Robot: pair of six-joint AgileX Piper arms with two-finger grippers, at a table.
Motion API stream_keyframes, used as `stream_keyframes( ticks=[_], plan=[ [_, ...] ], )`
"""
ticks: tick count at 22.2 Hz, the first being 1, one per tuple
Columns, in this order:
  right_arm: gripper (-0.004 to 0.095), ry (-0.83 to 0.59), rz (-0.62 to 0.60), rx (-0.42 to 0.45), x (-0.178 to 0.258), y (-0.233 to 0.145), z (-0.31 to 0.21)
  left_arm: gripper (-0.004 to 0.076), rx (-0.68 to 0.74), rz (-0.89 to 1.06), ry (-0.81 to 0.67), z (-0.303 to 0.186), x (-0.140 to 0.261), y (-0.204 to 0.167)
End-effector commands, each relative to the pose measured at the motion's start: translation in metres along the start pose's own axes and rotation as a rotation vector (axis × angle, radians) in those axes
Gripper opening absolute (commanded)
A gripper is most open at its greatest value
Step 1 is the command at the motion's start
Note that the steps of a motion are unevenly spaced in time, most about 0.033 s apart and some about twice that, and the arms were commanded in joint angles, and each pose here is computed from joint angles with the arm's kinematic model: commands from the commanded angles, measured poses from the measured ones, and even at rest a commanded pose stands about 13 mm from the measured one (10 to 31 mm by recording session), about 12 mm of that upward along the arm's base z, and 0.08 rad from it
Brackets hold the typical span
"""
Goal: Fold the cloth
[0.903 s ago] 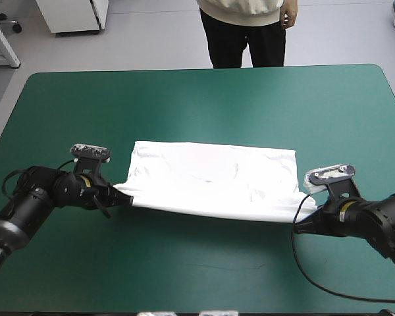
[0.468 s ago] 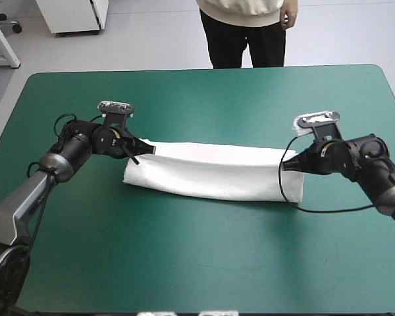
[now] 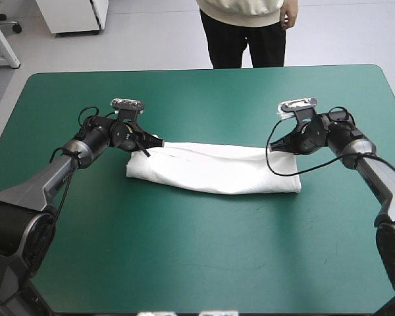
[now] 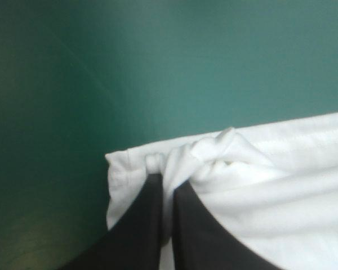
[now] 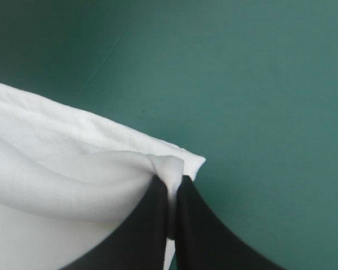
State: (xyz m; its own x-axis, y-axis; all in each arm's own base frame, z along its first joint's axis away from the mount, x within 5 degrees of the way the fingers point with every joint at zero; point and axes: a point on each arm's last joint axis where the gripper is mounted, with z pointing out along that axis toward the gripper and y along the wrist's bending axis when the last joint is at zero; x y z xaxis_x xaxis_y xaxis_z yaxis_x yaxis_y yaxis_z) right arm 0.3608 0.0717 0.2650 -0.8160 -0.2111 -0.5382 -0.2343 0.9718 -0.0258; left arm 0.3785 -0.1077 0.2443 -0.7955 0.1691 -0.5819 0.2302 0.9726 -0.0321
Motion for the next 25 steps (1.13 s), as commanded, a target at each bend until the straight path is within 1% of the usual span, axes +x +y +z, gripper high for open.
stream_keyframes(
  ticks=[1,3,5,6,7,8,9,10,12,14,15,17,19,20,21,22,23,24,25],
  plan=[
    [0.0008,-0.13,-0.008,0.015,-0.019,-0.004,-0.024,-0.0009,-0.01,-0.011,-0.133,-0.024,-0.02,0.001],
    [0.0085,-0.13,-0.02,0.026,-0.019,-0.005,-0.024,-0.0009,-0.025,-0.004,-0.13,-0.024,-0.02,0.002],
    [0.0196,-0.127,-0.021,0.04,-0.019,-0.007,-0.024,-0.0008,-0.045,-0.007,-0.131,-0.024,-0.02,0.004],
    [0.0318,-0.123,-0.01,0.042,-0.018,-0.01,-0.024,0.0015,-0.056,-0.01,-0.132,-0.024,-0.02,0.005],
    [0.0384,-0.118,-0.004,0.046,-0.017,-0.012,-0.024,0.005,-0.056,-0.01,-0.132,-0.024,-0.02,0.005],
    [0.0482,-0.105,0.008,0.051,-0.016,-0.016,-0.023,0.0149,-0.059,-0.008,-0.12,-0.024,-0.019,0.005],
    [0.0514,-0.1,0.017,0.056,-0.015,-0.019,-0.025,0.0223,-0.061,-0.006,-0.107,-0.024,-0.018,0.005],
    [0.0519,-0.106,0.031,0.073,-0.014,-0.027,-0.035,0.0378,-0.077,0.002,-0.092,-0.026,-0.017,0.008],
    [0.0509,-0.15,0.053,0.095,-0.014,-0.037,-0.056,0.0555,-0.086,0.002,-0.096,-0.035,-0.02,0.011],
    [0.0509,-0.203,0.075,0.117,-0.013,-0.045,-0.081,0.0618,-0.099,-0.008,-0.109,-0.049,-0.026,0.015],
    [0.0509,-0.254,0.105,0.132,-0.008,-0.05,-0.112,0.0618,-0.077,0.016,-0.134,-0.068,-0.033,0.012],
    [0.0509,-0.296,0.12,0.145,0.004,-0.049,-0.154,0.0617,0.05,0.088,-0.182,-0.096,-0.037,-0.008],
    [0.0509,-0.352,0.123,0.152,0.017,-0.044,-0.189,0.0571,0.206,0.144,-0.224,-0.115,-0.036,-0.035],
    [0.0496,-0.393,0.135,0.162,0.024,-0.041,-0.206,0.051,0.283,0.181,-0.231,-0.118,-0.035,-0.05],
    [0.046,-0.417,0.136,0.167,0.03,-0.04,-0.216,0.0435,0.333,0.204,-0.232,-0.118,-0.033,-0.061],
    [0.0388,-0.438,0.131,0.177,0.038,-0.038,-0.226,0.028,0.386,0.202,-0.215,-0.113,-0.031,-0.074],
    [0.0276,-0.448,0.127,0.186,0.044,-0.037,-0.23,0.0138,0.418,0.21,-0.198,-0.106,-0.029,-0.083],
    [0.0117,-0.448,0.116,0.206,0.05,-0.037,-0.232,-0.0004,0.445,0.228,-0.178,-0.096,-0.027,-0.093],
    [0.0012,-0.445,0.117,0.214,0.053,-0.037,-0.231,0.0001,0.462,0.229,-0.167,-0.088,-0.026,-0.098]
  ],
)
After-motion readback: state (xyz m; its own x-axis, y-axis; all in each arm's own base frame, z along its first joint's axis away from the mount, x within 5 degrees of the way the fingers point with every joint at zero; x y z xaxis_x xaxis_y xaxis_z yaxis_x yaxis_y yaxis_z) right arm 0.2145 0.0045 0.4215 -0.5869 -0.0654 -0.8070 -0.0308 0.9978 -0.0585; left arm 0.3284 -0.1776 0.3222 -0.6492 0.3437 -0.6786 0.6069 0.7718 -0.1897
